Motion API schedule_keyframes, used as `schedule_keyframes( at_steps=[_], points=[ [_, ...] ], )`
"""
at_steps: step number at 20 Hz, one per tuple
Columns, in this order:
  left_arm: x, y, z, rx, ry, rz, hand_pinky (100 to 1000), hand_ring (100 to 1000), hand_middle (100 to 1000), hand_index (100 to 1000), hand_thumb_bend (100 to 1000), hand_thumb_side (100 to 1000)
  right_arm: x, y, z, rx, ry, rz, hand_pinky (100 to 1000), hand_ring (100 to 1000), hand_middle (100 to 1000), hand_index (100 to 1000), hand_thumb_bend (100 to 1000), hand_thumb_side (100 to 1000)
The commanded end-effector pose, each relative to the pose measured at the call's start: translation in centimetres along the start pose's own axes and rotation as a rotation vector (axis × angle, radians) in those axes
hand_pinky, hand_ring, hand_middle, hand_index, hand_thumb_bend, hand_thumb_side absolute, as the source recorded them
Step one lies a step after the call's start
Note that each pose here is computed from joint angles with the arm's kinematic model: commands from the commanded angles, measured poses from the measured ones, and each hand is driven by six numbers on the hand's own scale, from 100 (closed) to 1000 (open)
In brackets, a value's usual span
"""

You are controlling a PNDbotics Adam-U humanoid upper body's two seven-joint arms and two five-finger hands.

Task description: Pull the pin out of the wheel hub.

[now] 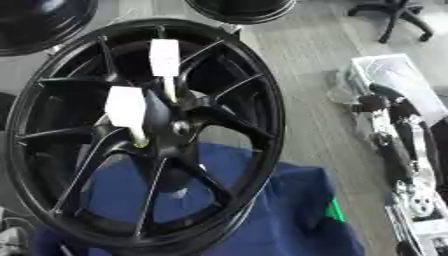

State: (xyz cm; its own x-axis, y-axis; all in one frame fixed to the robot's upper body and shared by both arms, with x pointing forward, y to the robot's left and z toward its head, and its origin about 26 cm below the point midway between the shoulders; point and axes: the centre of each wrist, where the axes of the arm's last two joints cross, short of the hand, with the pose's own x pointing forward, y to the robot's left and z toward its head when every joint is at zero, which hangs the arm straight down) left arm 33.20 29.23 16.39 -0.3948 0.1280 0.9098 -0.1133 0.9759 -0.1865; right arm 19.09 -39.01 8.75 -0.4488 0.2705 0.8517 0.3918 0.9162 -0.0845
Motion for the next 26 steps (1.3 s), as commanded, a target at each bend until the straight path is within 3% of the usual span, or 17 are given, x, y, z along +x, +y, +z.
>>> schedule_keyframes(
  at_steps=[1, 8, 26],
  points=[
    [1.3, -0.7, -0.4, -0.042, -0.051, -0.005, 751, 773, 681, 735, 104, 692, 0.7, -0.2, -0.8, 0.022, 0.004, -0.022, 975, 652, 622, 781, 100, 647],
    [1.9, -2.4, -0.9, -0.111, -0.076, 0.015, 751, 779, 708, 755, 102, 686, 1.0, 0.4, -2.0, 0.051, 0.017, -0.082, 973, 642, 615, 773, 100, 661],
    [2.4, -4.4, -1.2, -0.184, -0.104, 0.052, 753, 800, 745, 778, 120, 684, 1.4, 1.0, -3.0, 0.106, 0.005, -0.081, 979, 647, 617, 796, 100, 660]
  ],
)
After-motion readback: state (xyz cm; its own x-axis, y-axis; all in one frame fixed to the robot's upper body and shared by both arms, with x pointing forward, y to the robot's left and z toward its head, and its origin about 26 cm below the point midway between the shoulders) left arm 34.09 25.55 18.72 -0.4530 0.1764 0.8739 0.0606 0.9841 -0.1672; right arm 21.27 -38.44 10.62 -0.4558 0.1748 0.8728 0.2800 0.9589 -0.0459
